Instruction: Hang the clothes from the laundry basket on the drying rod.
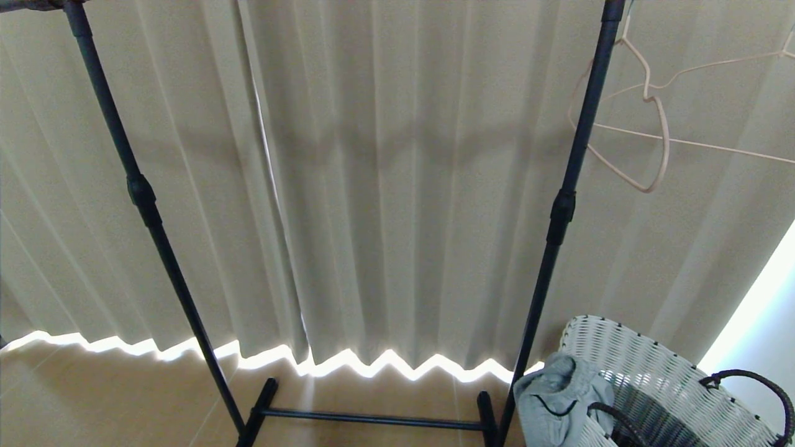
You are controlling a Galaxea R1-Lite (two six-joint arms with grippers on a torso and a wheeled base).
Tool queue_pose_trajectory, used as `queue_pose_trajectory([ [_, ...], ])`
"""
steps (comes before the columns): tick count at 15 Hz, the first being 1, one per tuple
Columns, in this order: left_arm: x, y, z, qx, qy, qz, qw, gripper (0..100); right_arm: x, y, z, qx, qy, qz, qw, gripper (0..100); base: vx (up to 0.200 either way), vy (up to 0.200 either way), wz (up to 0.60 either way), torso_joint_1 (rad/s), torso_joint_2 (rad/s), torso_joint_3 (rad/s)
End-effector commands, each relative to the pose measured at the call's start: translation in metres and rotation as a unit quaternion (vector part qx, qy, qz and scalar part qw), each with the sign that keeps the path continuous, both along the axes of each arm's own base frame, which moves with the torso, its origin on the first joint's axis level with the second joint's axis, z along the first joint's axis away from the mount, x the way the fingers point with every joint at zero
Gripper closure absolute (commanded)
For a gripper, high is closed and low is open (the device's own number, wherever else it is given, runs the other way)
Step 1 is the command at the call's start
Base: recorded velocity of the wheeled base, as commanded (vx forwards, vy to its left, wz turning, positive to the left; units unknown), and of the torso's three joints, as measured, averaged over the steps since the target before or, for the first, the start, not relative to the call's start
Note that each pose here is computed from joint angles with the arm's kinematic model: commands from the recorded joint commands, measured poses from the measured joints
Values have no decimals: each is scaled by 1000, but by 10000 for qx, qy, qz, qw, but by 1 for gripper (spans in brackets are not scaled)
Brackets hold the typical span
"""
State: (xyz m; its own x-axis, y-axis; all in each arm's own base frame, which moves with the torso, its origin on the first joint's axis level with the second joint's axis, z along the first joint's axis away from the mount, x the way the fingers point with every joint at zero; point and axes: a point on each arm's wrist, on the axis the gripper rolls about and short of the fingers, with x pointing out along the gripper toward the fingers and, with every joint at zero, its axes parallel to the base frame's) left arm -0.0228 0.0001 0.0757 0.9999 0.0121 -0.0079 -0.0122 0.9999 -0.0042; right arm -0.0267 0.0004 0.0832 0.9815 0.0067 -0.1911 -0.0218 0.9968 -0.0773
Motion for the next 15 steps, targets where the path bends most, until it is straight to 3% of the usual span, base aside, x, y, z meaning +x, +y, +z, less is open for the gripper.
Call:
queue_pose_trajectory([
  [1, 0, 0, 0, -2, 7, 1, 10000, 0, 19, 0, 19, -342, 1195, 102, 9922, 0, 0, 0, 0, 0, 0, 0],
  [4, 0, 0, 0, -2, 7, 1, 10000, 0, 56, -1, 23, -1054, 2671, 295, 9574, 0, 0, 0, 0, 0, 0, 0],
  [6, 0, 0, 0, -2, 7, 1, 10000, 0, 82, -3, 20, -1497, 3296, 356, 9315, 0, 0, 0, 0, 0, 0, 0],
  [7, 0, 0, 0, -2, 7, 1, 10000, 0, 91, -3, 18, -1565, 3458, 375, 9244, 0, 0, 0, 0, 0, 0, 0],
  [8, 0, 0, 0, -2, 7, 1, 10000, 0, 105, -3, 13, -1619, 3782, 404, 9106, 0, 0, 0, 0, 0, 0, 0],
  [9, 0, 0, 0, -2, 7, 1, 10000, 0, 105, -3, 13, -1619, 3782, 404, 9106, 0, 0, 0, 0, 0, 0, 0],
  [11, 0, 0, 0, -2, 7, 1, 10000, 0, 131, -4, -2, -1643, 4352, 478, 8839, 0, 0, 0, 0, 0, 0, 0],
  [15, 0, 0, 0, -2, 7, 1, 10000, 0, 140, -3, -9, -1739, 4556, 609, 8709, 0, 0, 0, 0, 0, 0, 0],
])
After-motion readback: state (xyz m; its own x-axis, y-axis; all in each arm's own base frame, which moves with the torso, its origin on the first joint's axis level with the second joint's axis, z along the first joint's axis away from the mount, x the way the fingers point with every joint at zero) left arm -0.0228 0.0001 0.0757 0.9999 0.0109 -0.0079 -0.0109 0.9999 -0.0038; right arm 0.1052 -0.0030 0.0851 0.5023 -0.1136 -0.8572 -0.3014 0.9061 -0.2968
